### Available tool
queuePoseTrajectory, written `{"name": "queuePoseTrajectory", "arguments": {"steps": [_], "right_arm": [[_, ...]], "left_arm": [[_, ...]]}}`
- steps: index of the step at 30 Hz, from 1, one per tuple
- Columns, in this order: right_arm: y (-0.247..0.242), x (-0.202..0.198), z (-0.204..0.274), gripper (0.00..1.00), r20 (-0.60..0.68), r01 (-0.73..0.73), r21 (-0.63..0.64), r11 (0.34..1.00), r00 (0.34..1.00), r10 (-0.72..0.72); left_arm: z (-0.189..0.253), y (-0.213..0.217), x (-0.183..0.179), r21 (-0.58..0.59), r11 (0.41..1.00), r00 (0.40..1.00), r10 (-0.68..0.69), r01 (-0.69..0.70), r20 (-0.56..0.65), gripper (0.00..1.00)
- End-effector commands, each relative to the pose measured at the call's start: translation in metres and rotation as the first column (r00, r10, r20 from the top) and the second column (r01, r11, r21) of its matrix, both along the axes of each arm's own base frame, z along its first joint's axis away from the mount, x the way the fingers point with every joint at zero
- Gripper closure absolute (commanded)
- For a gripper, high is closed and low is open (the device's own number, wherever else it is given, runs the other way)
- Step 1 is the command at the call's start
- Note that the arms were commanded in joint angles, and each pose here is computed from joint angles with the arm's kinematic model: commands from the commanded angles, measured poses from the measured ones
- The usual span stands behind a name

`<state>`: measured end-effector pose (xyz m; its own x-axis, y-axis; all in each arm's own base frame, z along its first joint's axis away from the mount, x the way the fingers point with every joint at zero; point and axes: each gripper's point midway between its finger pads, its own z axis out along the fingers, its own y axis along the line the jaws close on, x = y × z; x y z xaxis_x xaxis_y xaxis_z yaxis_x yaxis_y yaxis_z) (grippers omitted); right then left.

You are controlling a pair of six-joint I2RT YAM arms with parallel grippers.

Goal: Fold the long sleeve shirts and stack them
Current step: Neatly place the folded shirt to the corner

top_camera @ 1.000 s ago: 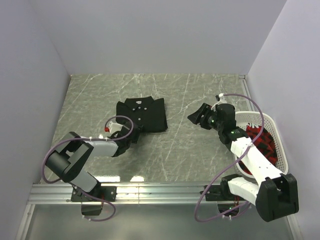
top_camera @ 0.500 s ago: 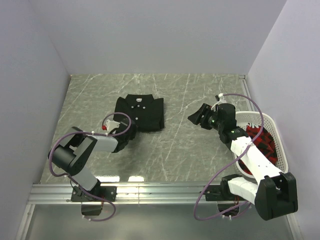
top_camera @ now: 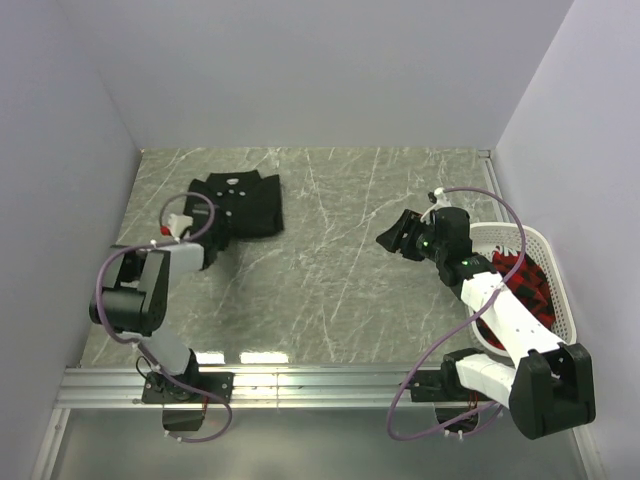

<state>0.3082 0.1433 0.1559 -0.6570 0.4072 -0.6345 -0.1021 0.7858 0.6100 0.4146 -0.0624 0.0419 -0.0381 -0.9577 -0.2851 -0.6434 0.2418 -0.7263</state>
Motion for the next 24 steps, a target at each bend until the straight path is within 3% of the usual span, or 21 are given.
{"name": "queuePoseTrajectory", "arguments": {"steps": [1,3,12,24], "right_arm": [[-0.004,0.007,0.014,0.36,0.041,0.0,-0.021,1.0,0.999,0.001],[-0.003,0.008,0.014,0.36,0.041,-0.004,-0.025,1.0,0.999,0.005],[-0.004,0.009,0.011,0.36,0.024,-0.012,-0.045,0.999,1.0,0.013],[-0.007,0.01,0.023,0.37,0.045,-0.012,-0.068,0.998,0.999,0.015]], "left_arm": [[0.007,0.036,0.023,0.052,0.998,0.999,-0.031,0.032,-0.021,0.99],[0.007,0.071,0.037,0.061,0.998,0.999,0.013,-0.01,-0.043,1.0],[0.003,0.163,0.084,0.13,0.99,0.997,-0.038,0.046,-0.065,1.0],[0.002,0.22,0.118,0.125,0.992,1.0,0.008,-0.007,-0.008,1.0]]}}
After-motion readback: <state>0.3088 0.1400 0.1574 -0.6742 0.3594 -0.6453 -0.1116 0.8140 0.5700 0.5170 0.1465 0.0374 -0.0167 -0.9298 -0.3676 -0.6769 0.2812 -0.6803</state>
